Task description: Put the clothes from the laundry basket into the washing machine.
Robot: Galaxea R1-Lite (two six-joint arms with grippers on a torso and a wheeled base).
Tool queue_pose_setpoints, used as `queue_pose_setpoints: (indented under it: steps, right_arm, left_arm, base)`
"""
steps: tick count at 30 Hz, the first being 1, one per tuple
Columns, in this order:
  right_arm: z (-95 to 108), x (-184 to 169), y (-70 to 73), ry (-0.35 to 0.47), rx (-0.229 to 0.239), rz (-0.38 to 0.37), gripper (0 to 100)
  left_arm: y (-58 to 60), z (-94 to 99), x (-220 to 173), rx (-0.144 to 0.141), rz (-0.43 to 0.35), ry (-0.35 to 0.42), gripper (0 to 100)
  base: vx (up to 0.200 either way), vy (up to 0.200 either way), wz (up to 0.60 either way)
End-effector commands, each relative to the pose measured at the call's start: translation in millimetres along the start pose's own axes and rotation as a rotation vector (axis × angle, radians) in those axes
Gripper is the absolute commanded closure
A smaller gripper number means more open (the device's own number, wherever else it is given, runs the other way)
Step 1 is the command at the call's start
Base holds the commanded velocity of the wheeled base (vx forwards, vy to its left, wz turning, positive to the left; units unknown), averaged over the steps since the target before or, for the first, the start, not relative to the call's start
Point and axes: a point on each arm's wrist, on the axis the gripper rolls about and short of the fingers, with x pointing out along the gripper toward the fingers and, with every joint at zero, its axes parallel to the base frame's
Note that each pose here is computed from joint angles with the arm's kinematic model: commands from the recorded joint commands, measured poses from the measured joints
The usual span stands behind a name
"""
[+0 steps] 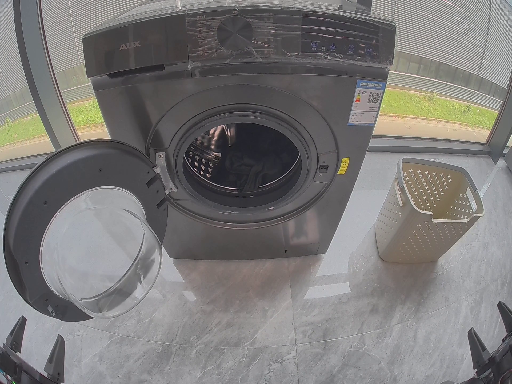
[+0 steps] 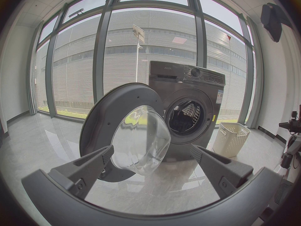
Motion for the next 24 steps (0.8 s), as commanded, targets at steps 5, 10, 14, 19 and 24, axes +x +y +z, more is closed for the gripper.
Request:
queue_pose_setpoints:
  steps: [5,10,14,19,24]
  right_arm:
    - [-0.1,-0.8,-3.2,-0.006,-0.02,-0.144,0]
    - [-0.4,-0.4,-1.5,-0.005,0.021,-0.07,0]
    - [0.0,-1.5,-6.8,0.007,-0.134,-0.306,0]
    - [-0.2,-0.8,-3.4,-0.013,-0.065,-0.156,0]
    - [-2.5,0.4,-2.4,-0.017,-0.021,-0.096,0]
  left_arm:
    - [2.9,-2.9,-1.2,0.029,0.115,-0.012,0]
    - [0.4,-7.4,-0.5,0.028,-0.012,0.023,0]
    - [0.5,-7.6,-0.5,0.029,-0.007,0.025,0]
    - [0.7,-7.6,-0.5,0.028,-0.001,0.024,0]
    - [0.7,-7.6,-0.5,0.025,-0.001,0.024,0]
  base:
    - [0.0,0.0,0.0]
    - [0.0,0.0,0.0]
    - [0.0,0.0,0.0]
    - [-0.16,0.0,0.0]
    - [-0.2,0.0,0.0]
